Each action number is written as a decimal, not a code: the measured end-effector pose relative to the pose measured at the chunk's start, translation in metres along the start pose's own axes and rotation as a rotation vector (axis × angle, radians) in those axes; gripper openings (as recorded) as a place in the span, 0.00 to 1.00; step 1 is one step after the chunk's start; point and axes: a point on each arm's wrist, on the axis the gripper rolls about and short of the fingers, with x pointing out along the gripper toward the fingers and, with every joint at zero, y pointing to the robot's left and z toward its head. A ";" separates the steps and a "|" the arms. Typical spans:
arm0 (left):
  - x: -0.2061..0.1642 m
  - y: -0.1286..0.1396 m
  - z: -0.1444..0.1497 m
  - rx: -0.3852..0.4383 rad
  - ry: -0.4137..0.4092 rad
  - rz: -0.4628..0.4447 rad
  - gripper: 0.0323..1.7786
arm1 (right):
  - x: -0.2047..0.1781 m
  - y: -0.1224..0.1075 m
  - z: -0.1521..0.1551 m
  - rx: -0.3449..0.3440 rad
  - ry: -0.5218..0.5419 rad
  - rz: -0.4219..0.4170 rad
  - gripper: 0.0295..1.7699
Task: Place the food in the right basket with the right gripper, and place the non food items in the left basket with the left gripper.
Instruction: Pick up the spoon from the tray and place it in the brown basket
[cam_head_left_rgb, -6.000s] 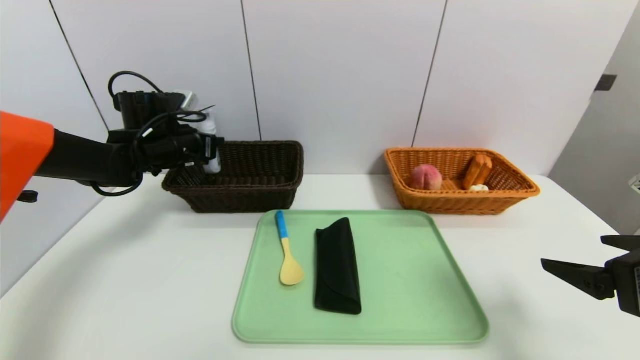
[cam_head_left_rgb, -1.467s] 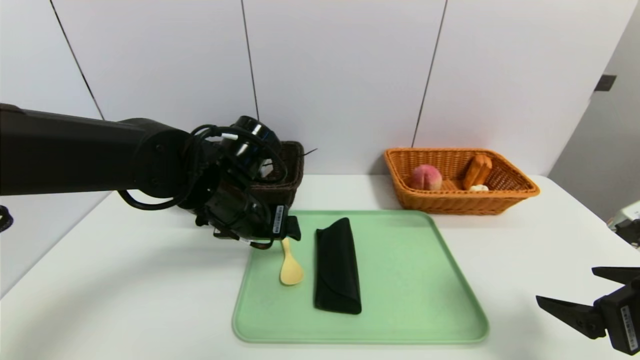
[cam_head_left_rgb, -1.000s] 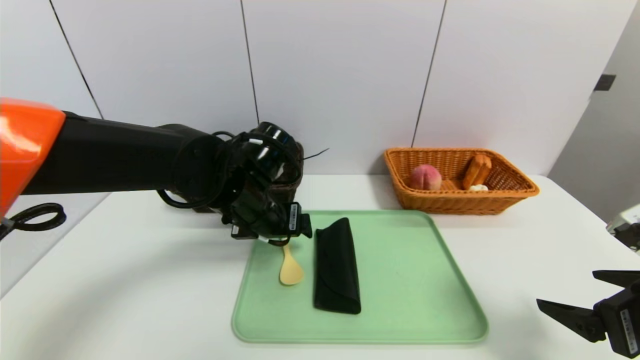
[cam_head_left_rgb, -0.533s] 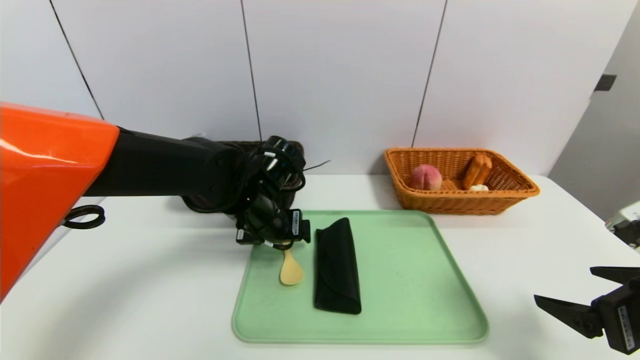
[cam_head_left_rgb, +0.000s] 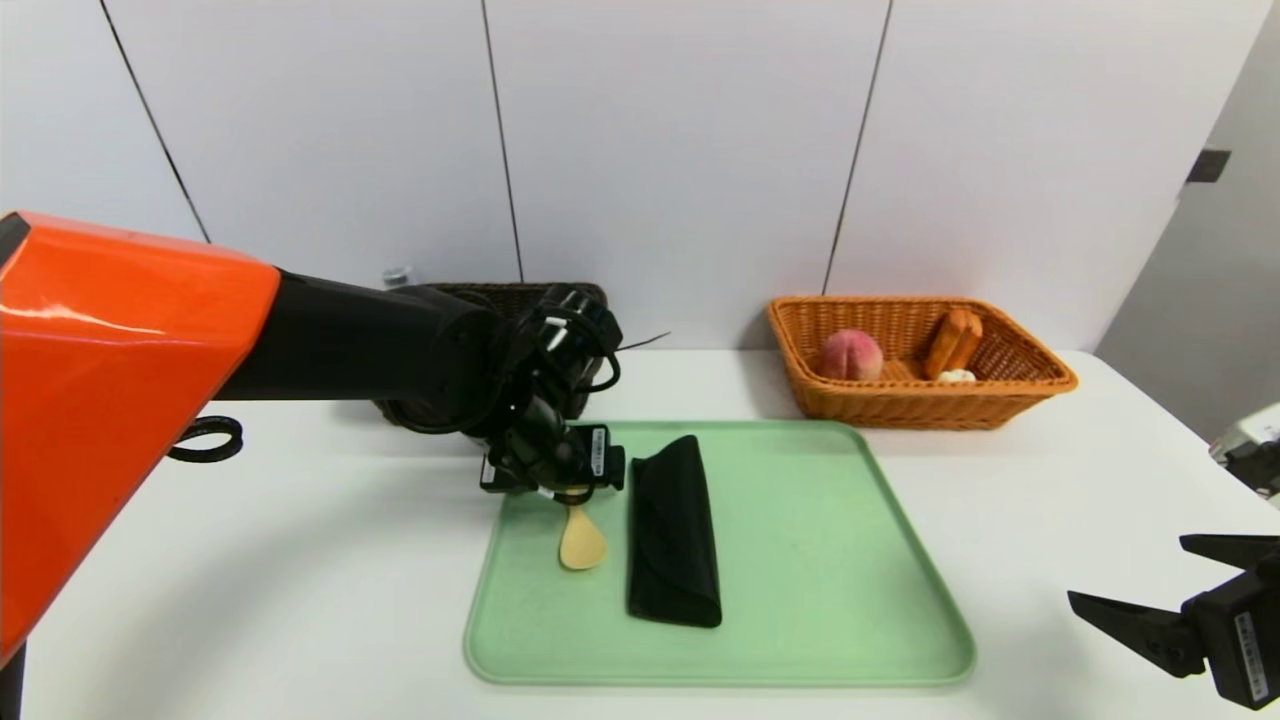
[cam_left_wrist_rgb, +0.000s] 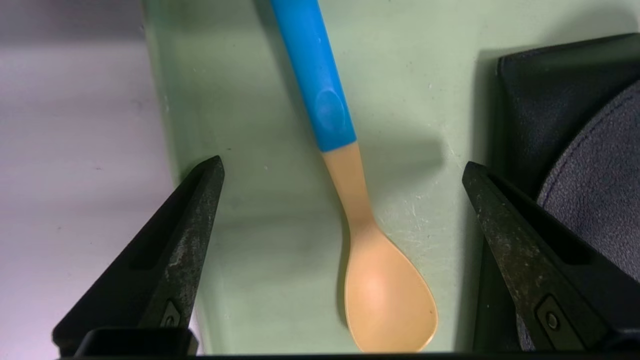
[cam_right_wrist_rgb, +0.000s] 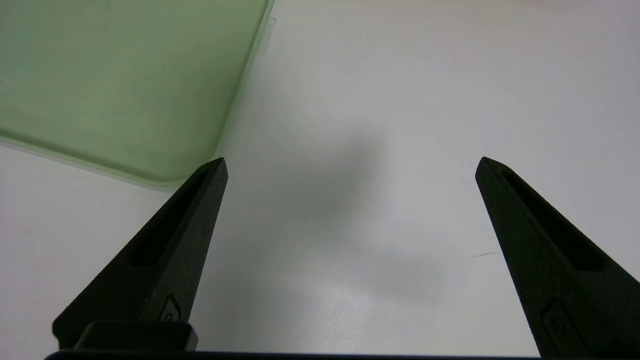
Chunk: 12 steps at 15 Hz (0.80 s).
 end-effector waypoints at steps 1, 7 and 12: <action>0.001 0.000 0.001 0.000 -0.002 0.004 0.95 | 0.000 0.000 0.000 0.000 0.000 0.000 0.97; 0.004 0.000 0.001 0.002 -0.018 0.042 0.95 | 0.000 0.000 0.000 0.002 -0.001 0.000 0.97; 0.005 0.001 -0.001 0.010 -0.010 0.055 0.53 | 0.000 0.000 0.000 0.002 -0.002 0.000 0.97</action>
